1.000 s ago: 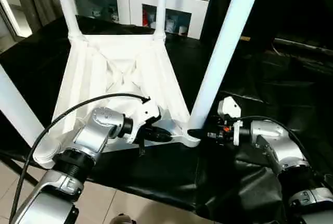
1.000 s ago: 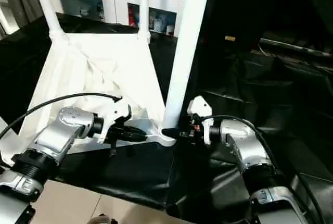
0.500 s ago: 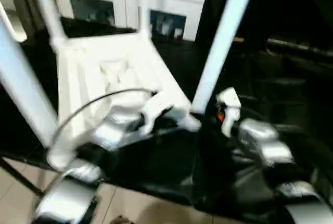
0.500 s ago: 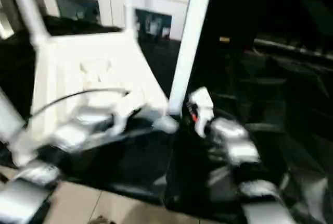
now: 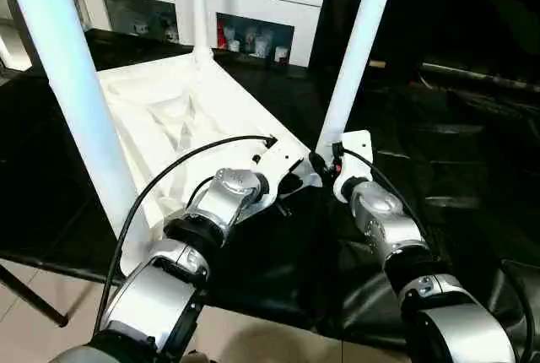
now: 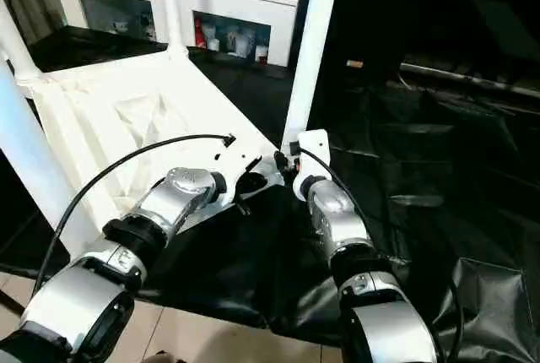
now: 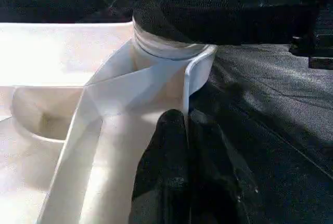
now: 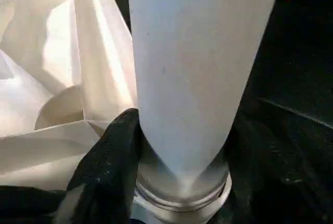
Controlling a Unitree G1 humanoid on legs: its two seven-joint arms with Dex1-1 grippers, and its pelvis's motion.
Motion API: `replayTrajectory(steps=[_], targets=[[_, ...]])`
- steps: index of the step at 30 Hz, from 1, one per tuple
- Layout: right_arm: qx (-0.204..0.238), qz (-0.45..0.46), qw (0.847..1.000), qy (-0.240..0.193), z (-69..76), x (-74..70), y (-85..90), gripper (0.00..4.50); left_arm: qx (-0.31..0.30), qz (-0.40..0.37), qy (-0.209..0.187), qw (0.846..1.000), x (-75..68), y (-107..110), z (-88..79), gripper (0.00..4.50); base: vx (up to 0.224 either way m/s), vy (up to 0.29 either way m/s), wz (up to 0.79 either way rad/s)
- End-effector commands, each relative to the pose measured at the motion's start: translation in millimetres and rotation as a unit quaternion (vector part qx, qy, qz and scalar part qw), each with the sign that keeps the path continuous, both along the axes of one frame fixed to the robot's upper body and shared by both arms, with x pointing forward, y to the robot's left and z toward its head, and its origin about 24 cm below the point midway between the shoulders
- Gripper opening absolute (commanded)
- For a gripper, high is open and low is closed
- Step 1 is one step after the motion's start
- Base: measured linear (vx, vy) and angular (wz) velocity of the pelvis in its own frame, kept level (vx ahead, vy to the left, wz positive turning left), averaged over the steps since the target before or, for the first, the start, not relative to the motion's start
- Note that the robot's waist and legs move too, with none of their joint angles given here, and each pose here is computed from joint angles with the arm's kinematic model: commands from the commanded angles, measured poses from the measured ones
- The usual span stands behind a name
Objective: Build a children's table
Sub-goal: Rotate leg to tighten
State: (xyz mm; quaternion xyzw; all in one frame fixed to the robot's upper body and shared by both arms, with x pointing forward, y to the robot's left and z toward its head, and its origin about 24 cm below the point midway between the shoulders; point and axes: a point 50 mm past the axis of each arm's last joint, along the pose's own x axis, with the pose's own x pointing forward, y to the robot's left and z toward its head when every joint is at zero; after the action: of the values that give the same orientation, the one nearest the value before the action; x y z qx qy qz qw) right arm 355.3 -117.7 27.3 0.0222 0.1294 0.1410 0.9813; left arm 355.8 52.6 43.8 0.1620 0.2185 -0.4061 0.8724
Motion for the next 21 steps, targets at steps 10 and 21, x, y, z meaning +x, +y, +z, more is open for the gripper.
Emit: replayTrajectory(steps=[10,21], targets=[[0.028,0.133,0.99,-0.031,13.6,-11.4,-30.6,3.23,0.027,-0.007,0.0,1.0,1.5,11.3,-3.9,0.0,0.0,0.0,0.0],[-0.013,0.146,0.988,-0.041,25.6,-43.1,-116.9,3.23,0.004,-0.135,-0.014,0.991,-8.3,22.7,-0.4,0.0,0.0,0.0,0.0]])
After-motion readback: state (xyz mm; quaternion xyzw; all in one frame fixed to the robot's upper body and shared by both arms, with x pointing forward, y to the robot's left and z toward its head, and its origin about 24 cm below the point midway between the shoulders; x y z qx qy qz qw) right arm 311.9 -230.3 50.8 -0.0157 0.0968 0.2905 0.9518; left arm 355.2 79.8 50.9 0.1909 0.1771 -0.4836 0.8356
